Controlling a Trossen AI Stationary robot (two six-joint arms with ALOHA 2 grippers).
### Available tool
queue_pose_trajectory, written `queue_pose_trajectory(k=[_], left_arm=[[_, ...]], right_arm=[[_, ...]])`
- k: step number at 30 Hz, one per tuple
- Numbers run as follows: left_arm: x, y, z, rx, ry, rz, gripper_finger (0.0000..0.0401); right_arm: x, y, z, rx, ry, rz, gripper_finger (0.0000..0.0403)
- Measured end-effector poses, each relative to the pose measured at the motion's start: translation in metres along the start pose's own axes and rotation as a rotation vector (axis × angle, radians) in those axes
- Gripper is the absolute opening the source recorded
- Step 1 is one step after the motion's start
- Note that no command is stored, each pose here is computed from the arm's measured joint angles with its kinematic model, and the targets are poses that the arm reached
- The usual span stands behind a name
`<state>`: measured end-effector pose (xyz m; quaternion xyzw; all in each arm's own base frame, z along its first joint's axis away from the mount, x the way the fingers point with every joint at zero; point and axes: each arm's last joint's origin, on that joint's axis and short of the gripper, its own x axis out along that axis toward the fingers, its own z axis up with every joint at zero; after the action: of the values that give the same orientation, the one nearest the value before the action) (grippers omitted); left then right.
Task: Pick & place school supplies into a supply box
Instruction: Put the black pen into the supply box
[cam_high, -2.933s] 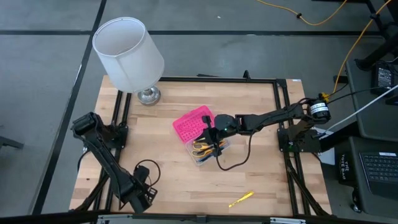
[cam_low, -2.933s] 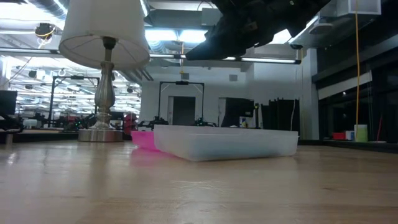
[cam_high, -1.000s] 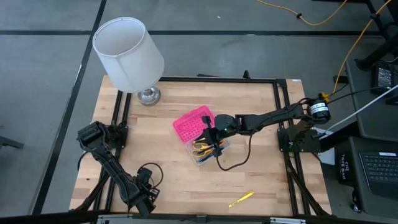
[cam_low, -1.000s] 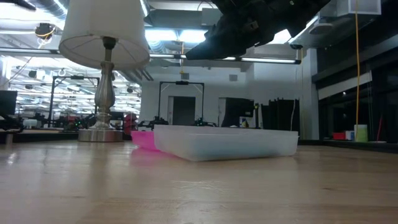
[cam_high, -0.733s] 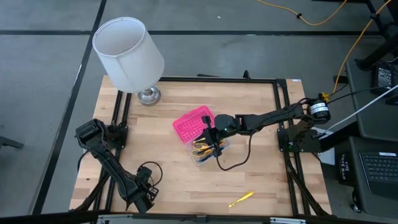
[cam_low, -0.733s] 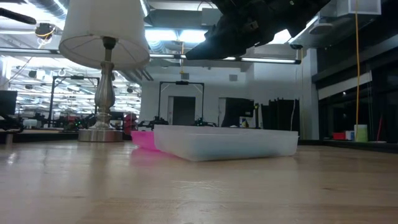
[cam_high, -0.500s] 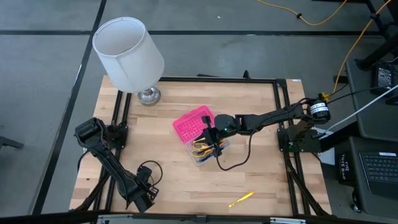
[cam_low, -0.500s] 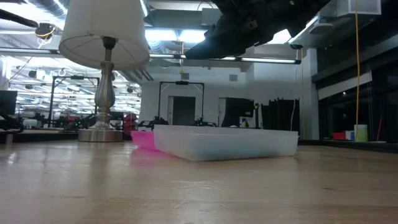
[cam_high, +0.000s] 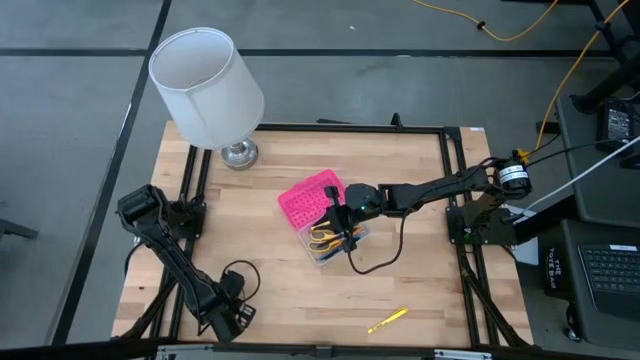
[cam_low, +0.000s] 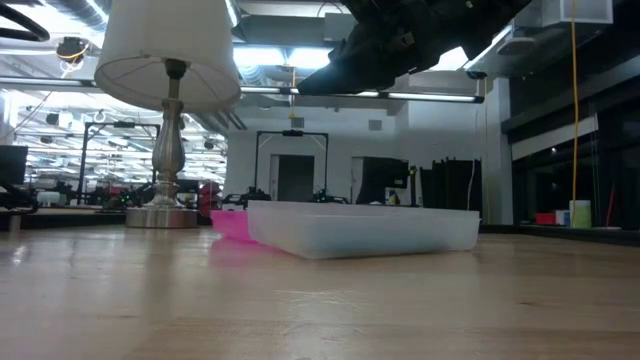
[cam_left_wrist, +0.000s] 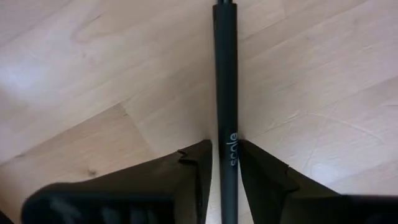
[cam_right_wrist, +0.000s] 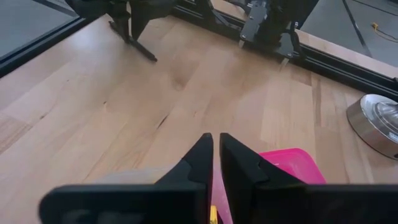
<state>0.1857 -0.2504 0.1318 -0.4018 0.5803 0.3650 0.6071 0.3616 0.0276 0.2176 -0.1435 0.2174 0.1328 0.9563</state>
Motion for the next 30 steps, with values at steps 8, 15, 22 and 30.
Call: queue_pose_trajectory(k=[8,15,22,30], left_arm=[[-0.001,0.000,0.000,0.001,-0.017,-0.011,0.0029],[-0.012,-0.002,0.001,0.080,-0.069,-0.119,0.0015],[-0.017,-0.005,0.008,0.137,-0.164,-0.163,0.0010],[-0.018,-0.013,0.026,0.230,-0.279,-0.167,0.0010]], right_arm=[[0.000,0.000,0.000,0.000,0.000,0.001,0.0035],[0.000,0.001,0.002,-0.060,-0.034,0.034,0.0035],[0.000,0.000,0.008,-0.074,-0.103,0.062,0.0035],[0.000,0.003,0.003,-0.023,-0.066,0.114,0.0035]])
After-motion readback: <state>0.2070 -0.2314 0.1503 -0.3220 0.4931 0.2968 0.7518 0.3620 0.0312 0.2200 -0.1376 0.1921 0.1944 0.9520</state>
